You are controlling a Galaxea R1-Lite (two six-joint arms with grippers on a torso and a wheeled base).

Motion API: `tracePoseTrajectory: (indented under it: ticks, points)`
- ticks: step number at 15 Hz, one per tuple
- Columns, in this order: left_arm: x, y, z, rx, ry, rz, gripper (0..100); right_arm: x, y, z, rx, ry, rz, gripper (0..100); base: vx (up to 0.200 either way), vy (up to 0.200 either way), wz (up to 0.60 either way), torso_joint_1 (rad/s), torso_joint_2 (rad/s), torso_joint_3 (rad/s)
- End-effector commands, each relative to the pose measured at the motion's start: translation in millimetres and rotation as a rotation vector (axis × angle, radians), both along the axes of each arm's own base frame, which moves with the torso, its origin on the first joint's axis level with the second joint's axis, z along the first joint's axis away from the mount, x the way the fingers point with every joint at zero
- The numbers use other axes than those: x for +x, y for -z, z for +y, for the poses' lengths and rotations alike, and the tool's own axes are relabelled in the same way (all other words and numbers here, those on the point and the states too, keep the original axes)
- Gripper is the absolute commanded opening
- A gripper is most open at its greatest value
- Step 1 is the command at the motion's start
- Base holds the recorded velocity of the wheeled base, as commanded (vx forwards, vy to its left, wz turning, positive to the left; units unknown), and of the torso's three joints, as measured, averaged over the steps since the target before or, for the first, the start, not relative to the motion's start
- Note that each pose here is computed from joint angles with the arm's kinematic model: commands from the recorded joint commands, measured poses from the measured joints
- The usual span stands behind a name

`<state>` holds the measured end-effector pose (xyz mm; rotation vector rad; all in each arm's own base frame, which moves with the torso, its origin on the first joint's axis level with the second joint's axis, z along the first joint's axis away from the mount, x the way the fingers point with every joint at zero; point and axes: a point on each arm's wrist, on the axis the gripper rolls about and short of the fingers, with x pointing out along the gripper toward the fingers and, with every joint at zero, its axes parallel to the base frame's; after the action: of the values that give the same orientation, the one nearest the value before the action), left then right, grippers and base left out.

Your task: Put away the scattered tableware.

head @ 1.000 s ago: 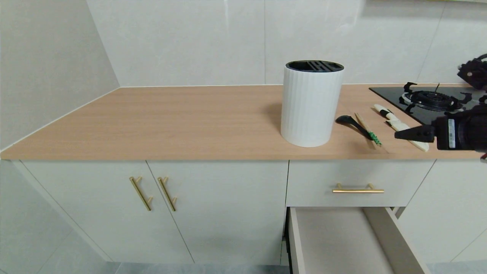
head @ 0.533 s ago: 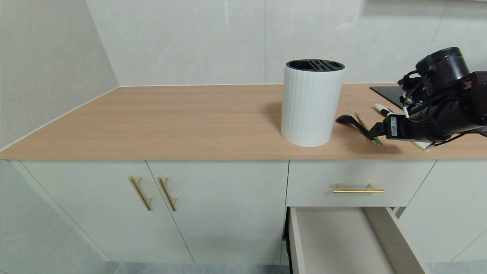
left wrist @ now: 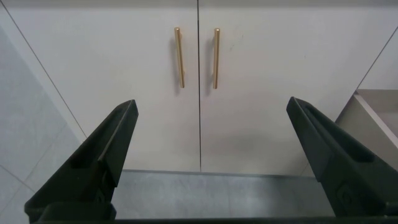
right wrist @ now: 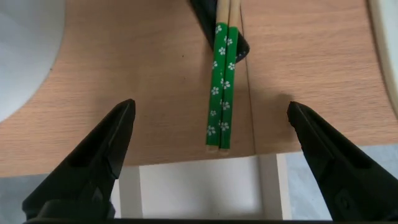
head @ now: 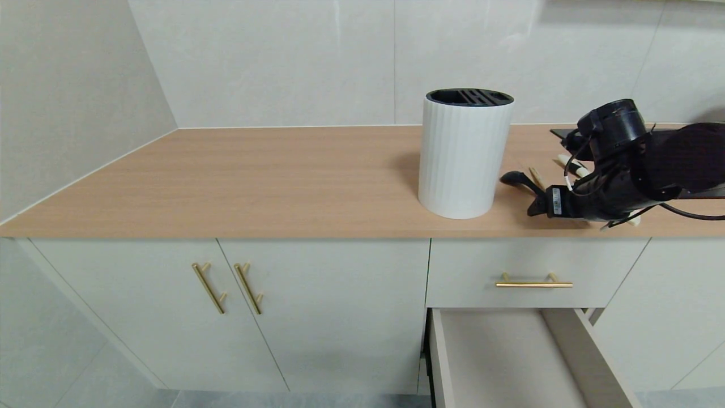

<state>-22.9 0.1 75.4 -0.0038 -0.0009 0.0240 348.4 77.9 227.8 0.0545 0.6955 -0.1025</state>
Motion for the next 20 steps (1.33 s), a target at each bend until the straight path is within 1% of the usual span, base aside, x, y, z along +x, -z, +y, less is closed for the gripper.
tracePoseTrajectory:
  ticks: [1, 4, 7, 10, 13, 14, 15, 16, 17, 20]
  points:
    - [0.1, -0.1, 0.0, -0.001, -0.001, 0.001, 100, 1.4, 1.7, 0.5, 0.001, -0.002, 0.003, 0, 0.000, 0.000, 0.00, 0.000, 0.00, 0.000]
    - [0.1, -0.1, 0.0, -0.001, -0.001, 0.001, 100, -0.4, -0.6, 0.1, 0.001, -0.001, -0.003, 0, 0.000, 0.000, 0.00, 0.000, 0.00, 0.000]
    - [0.1, 0.1, 0.0, -0.001, -0.001, 0.002, 100, -8.0, -10.9, -2.3, 0.006, 0.002, -0.028, 0, 0.000, 0.000, 0.00, 0.000, 0.00, 0.000]
    - [0.1, 0.1, 0.0, -0.001, -0.001, 0.002, 100, -33.7, -36.8, -9.6, 0.020, 0.009, -0.099, 0, 0.000, 0.000, 0.00, 0.000, 0.00, 0.000]
    - [0.1, -0.1, 0.0, -0.001, -0.001, 0.001, 100, -81.5, -65.9, -20.0, 0.049, -0.013, -0.179, 0, 0.000, 0.000, 0.00, 0.000, 0.00, 0.000]
    - [0.1, -0.1, 0.0, -0.001, -0.001, 0.001, 100, -114.5, -79.7, -25.8, 0.091, -0.063, -0.221, 0, 0.000, 0.000, 0.00, 0.000, 0.00, 0.000]
    - [0.1, -0.1, 0.0, -0.001, -0.001, 0.001, 100, -129.2, -82.5, -28.0, 0.104, -0.088, -0.222, 0, 0.000, 0.000, 0.00, 0.000, 0.00, 0.000]
    - [0.1, -0.1, 0.0, -0.001, -0.001, 0.001, 100, -156.8, -91.3, -30.6, 0.136, -0.142, -0.239, 0, 0.000, 0.000, 0.00, 0.000, 0.00, 0.000]
    - [0.1, -0.1, 0.0, -0.001, -0.001, 0.001, 100, -175.5, -97.2, -34.0, 0.165, -0.185, -0.243, 0, 0.000, 0.000, 0.00, 0.000, 0.00, 0.000]
    - [0.1, -0.1, 0.0, -0.001, -0.001, 0.001, 100, -230.7, -96.3, -45.0, 0.241, -0.306, -0.169, 0, 0.000, 0.000, 0.00, 0.000, 0.00, 0.000]
